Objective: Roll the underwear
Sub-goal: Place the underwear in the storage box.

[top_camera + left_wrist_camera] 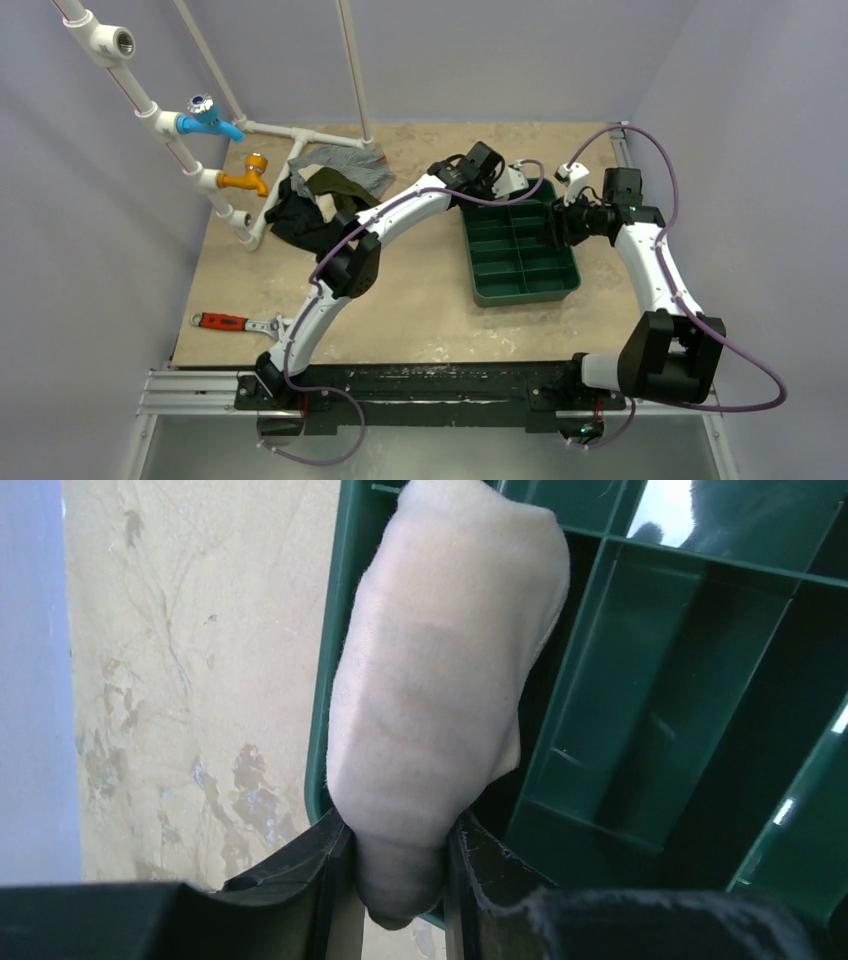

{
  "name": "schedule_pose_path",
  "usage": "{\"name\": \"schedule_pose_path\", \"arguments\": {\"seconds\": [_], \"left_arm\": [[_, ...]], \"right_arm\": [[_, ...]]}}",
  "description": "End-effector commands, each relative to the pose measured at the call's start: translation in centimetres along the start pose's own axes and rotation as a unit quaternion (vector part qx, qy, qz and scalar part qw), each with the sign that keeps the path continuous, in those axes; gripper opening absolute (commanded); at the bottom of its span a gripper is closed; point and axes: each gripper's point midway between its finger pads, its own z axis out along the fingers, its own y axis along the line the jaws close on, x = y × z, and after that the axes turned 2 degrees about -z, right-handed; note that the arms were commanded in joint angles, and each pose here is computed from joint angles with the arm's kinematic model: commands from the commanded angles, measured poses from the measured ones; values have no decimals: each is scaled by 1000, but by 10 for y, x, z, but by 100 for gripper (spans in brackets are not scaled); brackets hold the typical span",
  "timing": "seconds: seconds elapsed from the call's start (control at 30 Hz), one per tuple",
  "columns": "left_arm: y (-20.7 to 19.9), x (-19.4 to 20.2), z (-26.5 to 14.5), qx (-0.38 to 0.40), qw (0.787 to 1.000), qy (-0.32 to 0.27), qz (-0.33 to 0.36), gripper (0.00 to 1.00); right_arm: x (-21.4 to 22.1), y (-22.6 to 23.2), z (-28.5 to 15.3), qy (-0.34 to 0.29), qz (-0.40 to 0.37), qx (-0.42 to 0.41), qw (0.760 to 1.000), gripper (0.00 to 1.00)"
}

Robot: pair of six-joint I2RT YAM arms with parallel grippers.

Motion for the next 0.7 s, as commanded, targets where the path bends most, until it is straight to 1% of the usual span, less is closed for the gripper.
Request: {"name": "schedule_pose_path", "arguments": {"seconds": [0.0,0.17,0.43,0.67], "left_arm": [[15,0,-8,-33,999,5,-19,0],[13,7,-7,-32,999,20,-27,0],[-2,15,-1,2,999,36,-21,0],[-22,26,2,39,997,60,-23,0]], "right_arm": [[-9,3,-3,-20,-13,-10,1000,51],[-7,4,-1,-18,-10,-14,1000,51],[-5,4,0,-15,-8,-16,1000,51],[-4,4,2,-12,-4,-20,1000,51]]}}
